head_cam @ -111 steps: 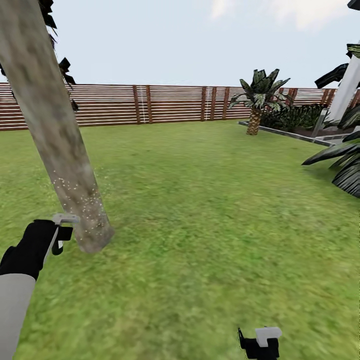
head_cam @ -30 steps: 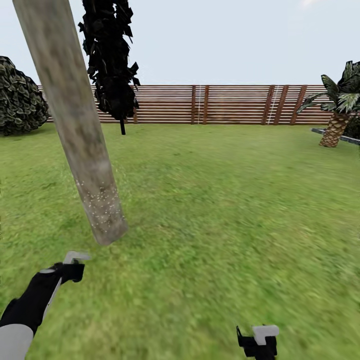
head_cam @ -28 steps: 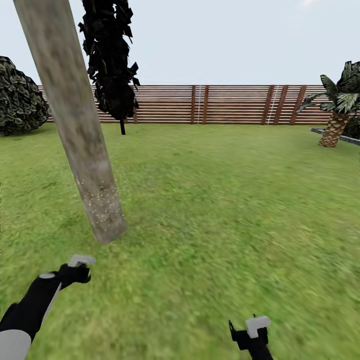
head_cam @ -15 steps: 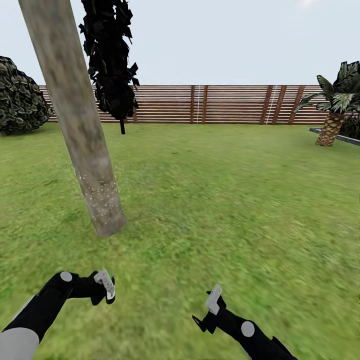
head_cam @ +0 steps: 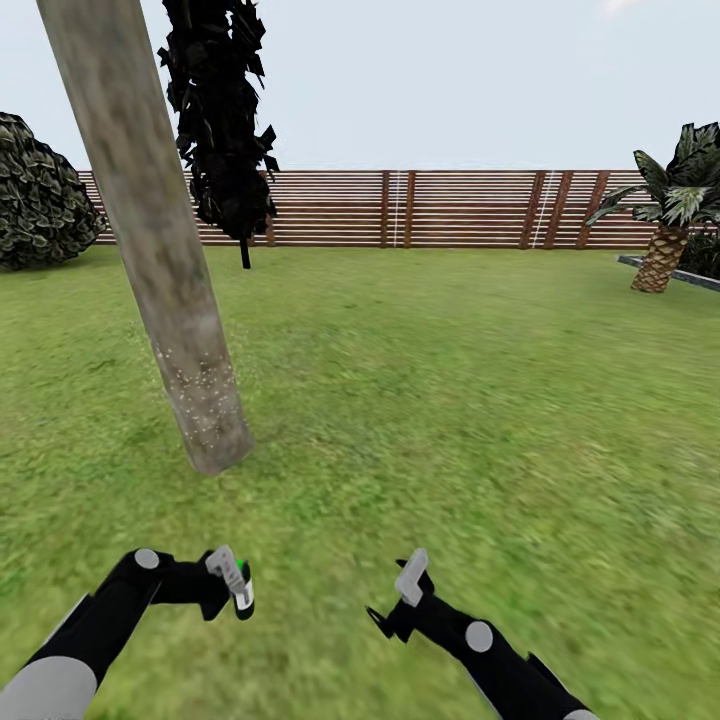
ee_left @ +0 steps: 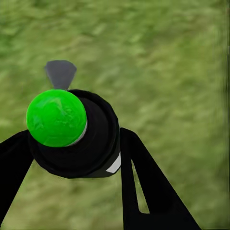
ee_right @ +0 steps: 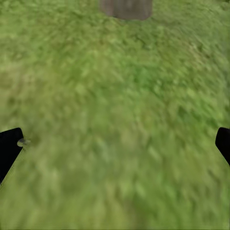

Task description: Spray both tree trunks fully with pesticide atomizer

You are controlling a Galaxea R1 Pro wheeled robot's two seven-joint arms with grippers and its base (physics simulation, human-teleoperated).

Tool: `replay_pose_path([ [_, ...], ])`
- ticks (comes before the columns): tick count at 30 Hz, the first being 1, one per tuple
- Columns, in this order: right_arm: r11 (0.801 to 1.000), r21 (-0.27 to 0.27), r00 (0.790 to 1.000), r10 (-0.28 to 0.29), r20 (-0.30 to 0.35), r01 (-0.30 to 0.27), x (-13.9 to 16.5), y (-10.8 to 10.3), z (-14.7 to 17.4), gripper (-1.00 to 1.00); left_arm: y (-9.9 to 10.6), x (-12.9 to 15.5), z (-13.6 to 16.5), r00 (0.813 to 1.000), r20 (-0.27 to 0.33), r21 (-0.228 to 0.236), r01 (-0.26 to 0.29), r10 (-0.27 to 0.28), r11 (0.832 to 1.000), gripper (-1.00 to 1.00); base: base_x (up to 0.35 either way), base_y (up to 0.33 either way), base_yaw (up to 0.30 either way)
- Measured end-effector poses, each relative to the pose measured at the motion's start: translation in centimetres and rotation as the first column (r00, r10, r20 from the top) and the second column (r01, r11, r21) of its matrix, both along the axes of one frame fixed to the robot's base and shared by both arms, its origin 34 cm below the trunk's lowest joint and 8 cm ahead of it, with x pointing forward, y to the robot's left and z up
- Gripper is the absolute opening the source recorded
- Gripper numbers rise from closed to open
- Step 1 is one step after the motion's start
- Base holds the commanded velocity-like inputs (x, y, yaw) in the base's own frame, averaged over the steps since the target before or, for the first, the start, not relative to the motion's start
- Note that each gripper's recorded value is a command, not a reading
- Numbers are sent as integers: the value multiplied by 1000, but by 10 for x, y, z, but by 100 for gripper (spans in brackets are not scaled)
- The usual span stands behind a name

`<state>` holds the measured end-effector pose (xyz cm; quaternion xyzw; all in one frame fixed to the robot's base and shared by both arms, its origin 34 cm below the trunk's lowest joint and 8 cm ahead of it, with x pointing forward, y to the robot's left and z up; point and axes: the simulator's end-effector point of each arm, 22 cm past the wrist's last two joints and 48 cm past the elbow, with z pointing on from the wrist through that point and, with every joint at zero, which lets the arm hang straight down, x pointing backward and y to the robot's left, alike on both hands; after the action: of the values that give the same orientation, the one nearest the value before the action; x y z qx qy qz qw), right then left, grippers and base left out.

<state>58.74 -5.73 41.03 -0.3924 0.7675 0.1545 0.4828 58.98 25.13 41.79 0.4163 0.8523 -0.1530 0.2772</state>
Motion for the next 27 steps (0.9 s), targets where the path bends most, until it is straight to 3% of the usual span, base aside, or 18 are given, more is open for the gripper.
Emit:
replay_pose_path([
  [5, 999, 19, 999, 26, 23, -26, 8, 9, 15, 100, -15, -5, 1, 998, 0, -14, 62, -62, 998, -100, 0, 0, 0],
  [6, 949, 111, 955, 296, -2, -294, -30, 58, 46, 100, -50, -41, -4, 967, -72, -48, 243, -246, 969, -100, 0, 0, 0],
  [7, 926, 128, 933, 360, -11, -356, -42, 65, 50, 100, -58, -48, -7, 955, -86, -44, 280, -283, 959, -100, 0, 0, 0],
  [9, 908, 139, 916, 402, -19, -396, -50, 70, 53, 100, -66, -50, -8, 950, -88, -46, 296, -299, 954, -100, 0, 0, 0],
  [13, 907, 137, 912, 408, -41, -399, -50, 69, 53, 100, -71, -52, -8, 946, -90, -52, 306, -310, 950, -100, 0, 0, 0],
  [14, 908, 136, 913, 405, -50, -396, -50, 69, 52, -100, -72, -53, -8, 945, -91, -53, 309, -313, 950, -100, 0, 0, 0],
  [20, 911, 130, 915, 401, -54, -392, -45, 66, 53, -100, -74, -59, -6, 934, -105, -64, 337, -342, 939, -100, 0, 0, 0],
  [24, 911, 131, 915, 401, -53, -392, -45, 65, 54, -100, -85, -58, -1, 913, -38, -80, 401, -405, 912, -100, 0, 0, 0],
  [27, 910, 133, 914, 402, -49, -393, -44, 66, 56, -100, -100, -59, 2, 905, -15, -99, 422, -426, 901, -100, 0, 0, 0],
])
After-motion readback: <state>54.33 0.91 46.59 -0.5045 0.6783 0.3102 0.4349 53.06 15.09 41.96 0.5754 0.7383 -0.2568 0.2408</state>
